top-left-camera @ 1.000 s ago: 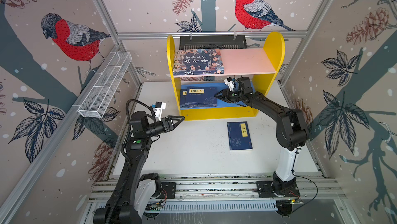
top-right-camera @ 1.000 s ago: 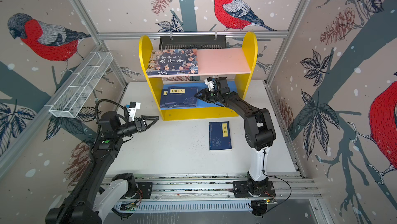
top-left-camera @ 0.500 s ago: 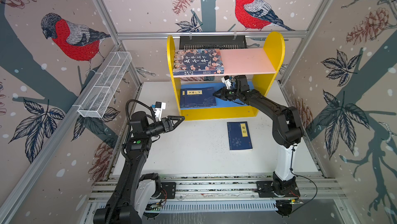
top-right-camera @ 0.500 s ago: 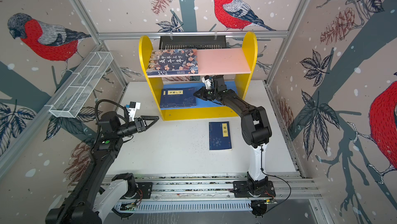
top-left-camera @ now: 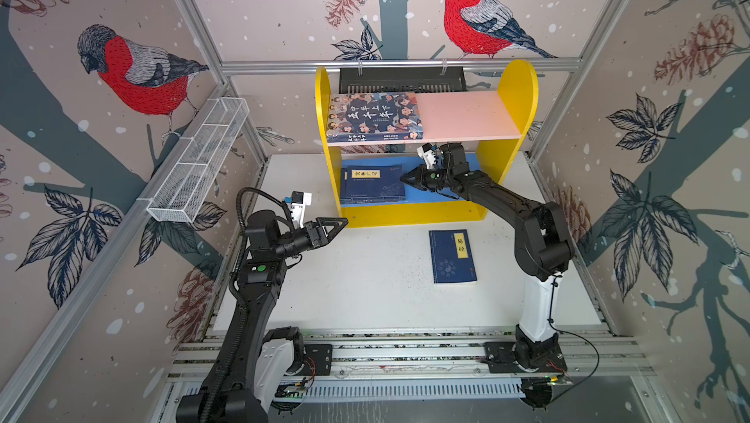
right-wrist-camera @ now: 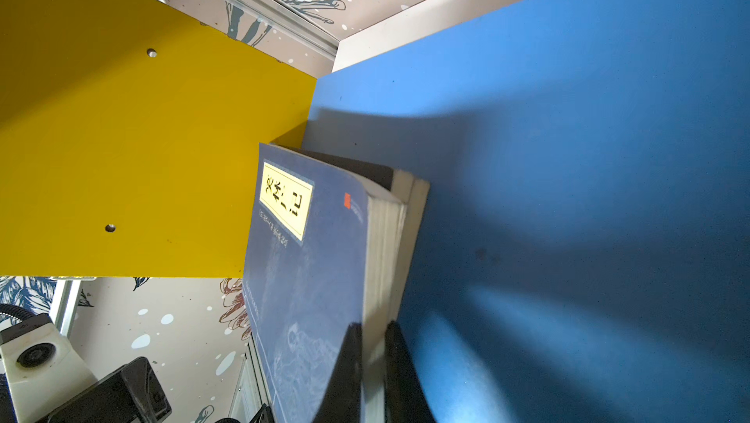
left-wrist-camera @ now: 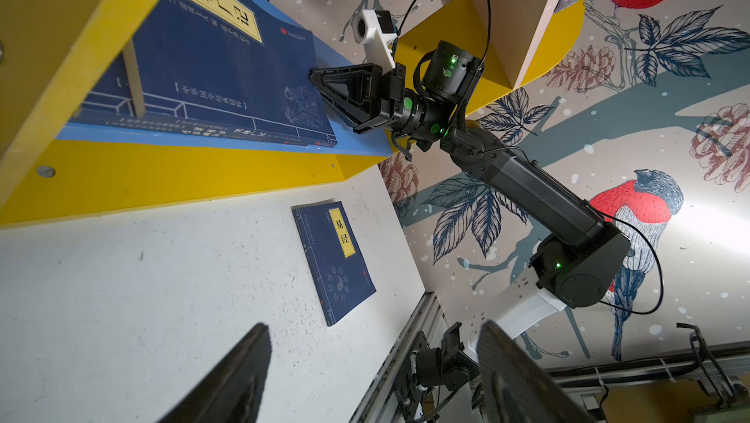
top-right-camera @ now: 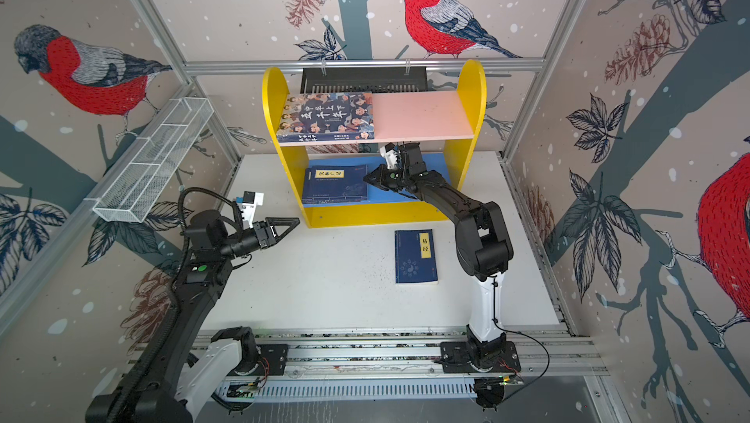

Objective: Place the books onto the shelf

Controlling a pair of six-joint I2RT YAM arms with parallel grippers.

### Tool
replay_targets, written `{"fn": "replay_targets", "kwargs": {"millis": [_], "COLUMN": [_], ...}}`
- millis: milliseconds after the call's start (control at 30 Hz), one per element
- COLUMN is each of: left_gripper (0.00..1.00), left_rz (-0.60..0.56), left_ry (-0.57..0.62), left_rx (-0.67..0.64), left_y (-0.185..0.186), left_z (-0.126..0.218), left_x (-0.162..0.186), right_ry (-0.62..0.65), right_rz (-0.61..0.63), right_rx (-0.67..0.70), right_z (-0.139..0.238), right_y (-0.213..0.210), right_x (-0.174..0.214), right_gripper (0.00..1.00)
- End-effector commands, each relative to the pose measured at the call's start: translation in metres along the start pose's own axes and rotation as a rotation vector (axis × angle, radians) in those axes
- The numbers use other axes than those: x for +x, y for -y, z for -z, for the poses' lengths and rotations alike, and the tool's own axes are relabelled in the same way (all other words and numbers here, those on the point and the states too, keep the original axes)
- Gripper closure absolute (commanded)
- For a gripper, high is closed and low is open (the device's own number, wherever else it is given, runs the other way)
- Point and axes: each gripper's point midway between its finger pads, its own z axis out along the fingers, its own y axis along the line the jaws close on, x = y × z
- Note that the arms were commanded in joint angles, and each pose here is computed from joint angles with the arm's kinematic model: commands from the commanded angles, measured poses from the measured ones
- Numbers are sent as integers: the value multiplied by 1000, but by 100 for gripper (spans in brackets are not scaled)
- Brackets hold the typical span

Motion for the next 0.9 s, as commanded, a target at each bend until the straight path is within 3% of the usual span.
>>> {"fn": "replay_targets", "kwargs": {"millis": [0, 867], "left_gripper": [19, 19], "left_rz": [-34, -31], "left_ry": [14, 3], "left_rx": [-11, -8], "left_y": [1, 1], "left_z": [0, 0], "left_x": [-4, 0], "right_ry": [8, 5], "right_rz": [25, 19], "right_rx": [4, 15], "right_z": [-3, -16], "right_y": [-6, -12], "right_x": [-4, -4], "right_gripper": [94, 92]}}
